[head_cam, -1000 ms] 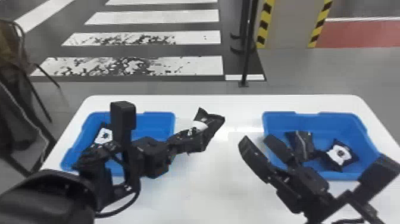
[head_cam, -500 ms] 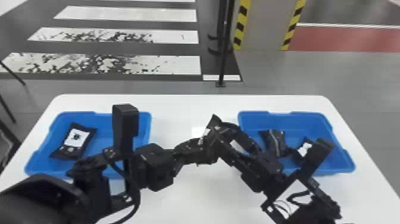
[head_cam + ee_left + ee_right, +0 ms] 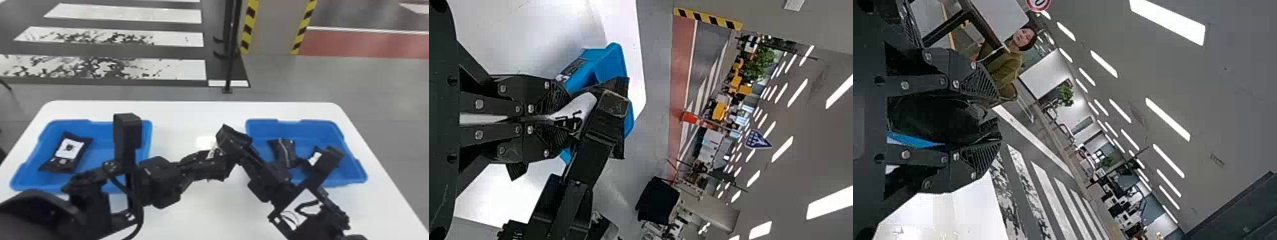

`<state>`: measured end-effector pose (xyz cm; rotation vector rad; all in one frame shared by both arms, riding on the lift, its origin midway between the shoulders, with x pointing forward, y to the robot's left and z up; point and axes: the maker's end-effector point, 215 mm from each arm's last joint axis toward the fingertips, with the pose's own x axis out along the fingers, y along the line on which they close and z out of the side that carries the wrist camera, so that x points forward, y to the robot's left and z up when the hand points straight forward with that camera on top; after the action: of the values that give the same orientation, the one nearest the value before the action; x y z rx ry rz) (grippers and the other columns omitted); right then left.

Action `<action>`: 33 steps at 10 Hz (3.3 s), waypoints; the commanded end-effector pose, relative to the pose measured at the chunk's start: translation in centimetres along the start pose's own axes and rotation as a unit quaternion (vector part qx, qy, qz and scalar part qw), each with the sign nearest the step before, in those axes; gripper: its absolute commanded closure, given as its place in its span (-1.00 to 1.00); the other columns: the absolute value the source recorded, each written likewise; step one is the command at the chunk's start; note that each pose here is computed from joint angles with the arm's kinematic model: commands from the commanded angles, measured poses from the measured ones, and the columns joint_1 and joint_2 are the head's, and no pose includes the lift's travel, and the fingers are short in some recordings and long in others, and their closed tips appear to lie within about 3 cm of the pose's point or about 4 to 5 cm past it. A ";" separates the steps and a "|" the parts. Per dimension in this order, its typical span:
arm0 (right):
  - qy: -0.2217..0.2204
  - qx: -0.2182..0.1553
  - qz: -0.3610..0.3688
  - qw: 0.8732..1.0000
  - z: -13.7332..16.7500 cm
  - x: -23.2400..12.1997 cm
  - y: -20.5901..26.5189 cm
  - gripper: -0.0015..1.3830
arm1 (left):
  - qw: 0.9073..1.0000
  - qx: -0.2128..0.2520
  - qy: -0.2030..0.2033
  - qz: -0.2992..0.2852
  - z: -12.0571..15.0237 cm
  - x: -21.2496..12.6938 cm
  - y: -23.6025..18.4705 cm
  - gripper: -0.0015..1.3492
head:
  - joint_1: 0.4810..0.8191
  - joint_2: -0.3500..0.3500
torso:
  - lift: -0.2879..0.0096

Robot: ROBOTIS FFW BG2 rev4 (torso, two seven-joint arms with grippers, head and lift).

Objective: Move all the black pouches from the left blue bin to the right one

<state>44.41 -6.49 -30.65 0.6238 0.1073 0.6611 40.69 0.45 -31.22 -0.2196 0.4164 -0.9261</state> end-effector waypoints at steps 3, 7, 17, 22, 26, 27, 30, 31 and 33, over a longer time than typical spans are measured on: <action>-0.011 -0.011 -0.009 1.000 1.7 0.2 -1.5 0.85 | 0.999 -0.027 -0.002 0.016 -1.2 -1.0 1.2 -0.91 | 0.27 -0.21 | -0.01; -0.002 -0.108 -0.118 0.987 7.0 -1.2 -14.7 0.85 | 0.998 -0.046 -0.016 0.045 -1.6 -3.4 2.9 -0.77 | 0.27 -0.31 | -0.01; 0.017 -0.279 -0.287 0.916 9.0 -11.3 -23.1 -0.82 | 0.964 -0.035 -0.016 0.264 -1.1 -15.8 18.1 -0.78 | 0.27 -0.51 | -0.01; -0.032 -0.247 -0.193 0.949 5.5 -11.8 -7.7 -0.82 | 0.909 -0.050 0.044 0.410 -2.9 -24.8 27.9 -0.77 | 0.27 0.28 | -0.01; -0.037 -0.198 -0.175 0.964 3.8 -11.8 -5.2 -0.81 | 0.896 -0.078 0.096 0.427 -4.8 -23.6 33.1 -0.77 | 0.27 0.70 | -0.01; -0.038 -0.191 -0.173 0.965 3.6 -11.7 -5.0 -0.81 | 0.892 -0.080 0.102 0.433 -4.9 -23.5 34.0 -0.77 | 0.27 0.71 | -0.01; -0.040 -0.173 -0.166 0.970 3.1 -11.4 -4.5 -0.81 | 0.877 -0.089 0.132 0.454 -6.0 -23.5 36.8 -0.77 | 0.27 0.77 | -0.01; -0.039 -0.170 -0.163 0.971 3.0 -11.1 -4.3 -0.81 | 0.879 -0.085 0.137 0.450 -5.7 -22.9 37.1 -0.77 | 0.27 0.79 | -0.01; -0.032 -0.160 -0.160 0.974 2.2 -11.0 -4.2 -0.81 | 0.882 -0.090 0.140 0.440 -6.0 -21.9 37.2 -0.77 | 0.27 0.79 | -0.01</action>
<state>38.63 -16.99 -32.26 0.3021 0.0339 0.3323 53.36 40.33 -44.25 -0.0402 0.7846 -0.0021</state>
